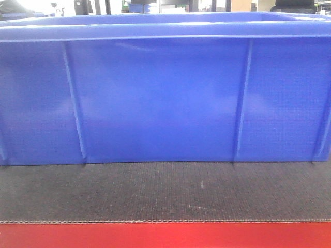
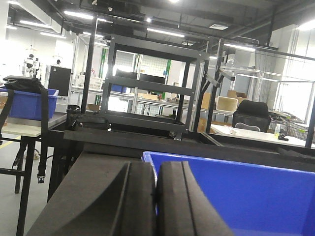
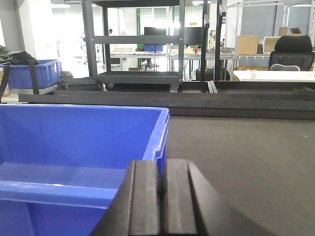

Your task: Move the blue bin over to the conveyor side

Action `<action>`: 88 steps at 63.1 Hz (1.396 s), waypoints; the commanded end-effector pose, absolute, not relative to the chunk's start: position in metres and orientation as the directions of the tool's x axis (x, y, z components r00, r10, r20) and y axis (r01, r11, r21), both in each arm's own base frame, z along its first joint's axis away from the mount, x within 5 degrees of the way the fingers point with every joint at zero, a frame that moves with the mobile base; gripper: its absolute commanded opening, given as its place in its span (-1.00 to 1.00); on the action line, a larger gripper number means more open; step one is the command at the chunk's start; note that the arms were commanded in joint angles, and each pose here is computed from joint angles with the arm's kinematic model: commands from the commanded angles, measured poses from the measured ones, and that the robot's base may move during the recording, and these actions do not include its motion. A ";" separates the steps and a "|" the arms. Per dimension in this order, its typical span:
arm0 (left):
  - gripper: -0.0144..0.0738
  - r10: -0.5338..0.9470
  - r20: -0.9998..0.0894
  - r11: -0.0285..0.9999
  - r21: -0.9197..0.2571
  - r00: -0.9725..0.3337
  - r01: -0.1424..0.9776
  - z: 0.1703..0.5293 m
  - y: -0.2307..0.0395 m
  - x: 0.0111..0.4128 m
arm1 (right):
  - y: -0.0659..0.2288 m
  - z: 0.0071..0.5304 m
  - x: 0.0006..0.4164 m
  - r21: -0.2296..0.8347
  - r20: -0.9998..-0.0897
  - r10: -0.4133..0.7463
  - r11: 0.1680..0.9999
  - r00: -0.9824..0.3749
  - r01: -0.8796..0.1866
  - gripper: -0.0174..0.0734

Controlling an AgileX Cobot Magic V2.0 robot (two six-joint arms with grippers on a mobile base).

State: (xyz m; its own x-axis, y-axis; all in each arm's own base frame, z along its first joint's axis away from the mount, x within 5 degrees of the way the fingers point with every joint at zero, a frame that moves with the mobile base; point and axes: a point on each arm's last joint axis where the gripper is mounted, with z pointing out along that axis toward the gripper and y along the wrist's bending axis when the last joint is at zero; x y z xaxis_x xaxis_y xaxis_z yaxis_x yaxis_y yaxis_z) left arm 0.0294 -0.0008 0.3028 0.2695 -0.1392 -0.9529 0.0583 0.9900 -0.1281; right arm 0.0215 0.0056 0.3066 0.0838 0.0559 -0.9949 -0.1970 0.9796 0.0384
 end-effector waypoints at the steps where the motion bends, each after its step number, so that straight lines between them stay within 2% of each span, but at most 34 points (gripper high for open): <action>1: -0.70 -0.148 -0.945 0.989 -0.136 0.291 0.062 0.304 -0.001 0.028 | 0.005 0.307 0.020 0.032 -0.993 0.052 0.981 0.101 -0.190 -0.79; 39: -0.70 -0.148 -0.945 0.989 -0.136 0.291 0.062 0.304 -0.001 0.028 | 0.005 0.307 0.020 0.032 -0.993 0.053 0.981 0.106 -0.191 -0.79; 49: -0.70 -0.148 -0.945 0.989 -0.136 0.291 0.062 0.304 -0.001 0.028 | 0.003 0.294 0.028 -0.054 -0.993 -0.038 0.988 0.113 -0.148 -0.79; 56: -0.70 -0.148 -0.945 0.989 -0.136 0.291 0.062 0.304 -0.001 0.028 | 0.005 0.274 0.037 -0.066 -0.992 -0.050 0.988 0.113 -0.143 -0.79; 62: -0.70 -0.148 -0.945 0.989 -0.136 0.291 0.062 0.304 -0.001 0.028 | 0.006 0.254 0.045 -0.051 -0.994 -0.038 0.990 0.107 -0.129 -0.79; 71: -0.70 -0.148 -0.945 0.989 -0.136 0.291 0.062 0.304 -0.001 0.028 | 0.005 0.220 0.054 0.044 -0.998 0.049 0.995 0.046 -0.091 -0.79; 78: -0.70 -0.148 -0.945 0.989 -0.136 0.291 0.062 0.304 -0.001 0.028 | 0.004 0.215 0.056 0.048 -0.993 0.055 0.997 0.101 -0.068 -0.79; 81: -0.70 -0.148 -0.945 0.989 -0.136 0.291 0.062 0.304 -0.001 0.028 | 0.004 0.210 0.056 0.048 -0.997 0.052 0.997 0.049 -0.067 -0.79; 88: -0.70 -0.148 -0.945 0.989 -0.136 0.291 0.062 0.304 -0.001 0.028 | 0.004 0.211 0.056 0.048 -0.997 0.052 0.997 0.058 -0.067 -0.79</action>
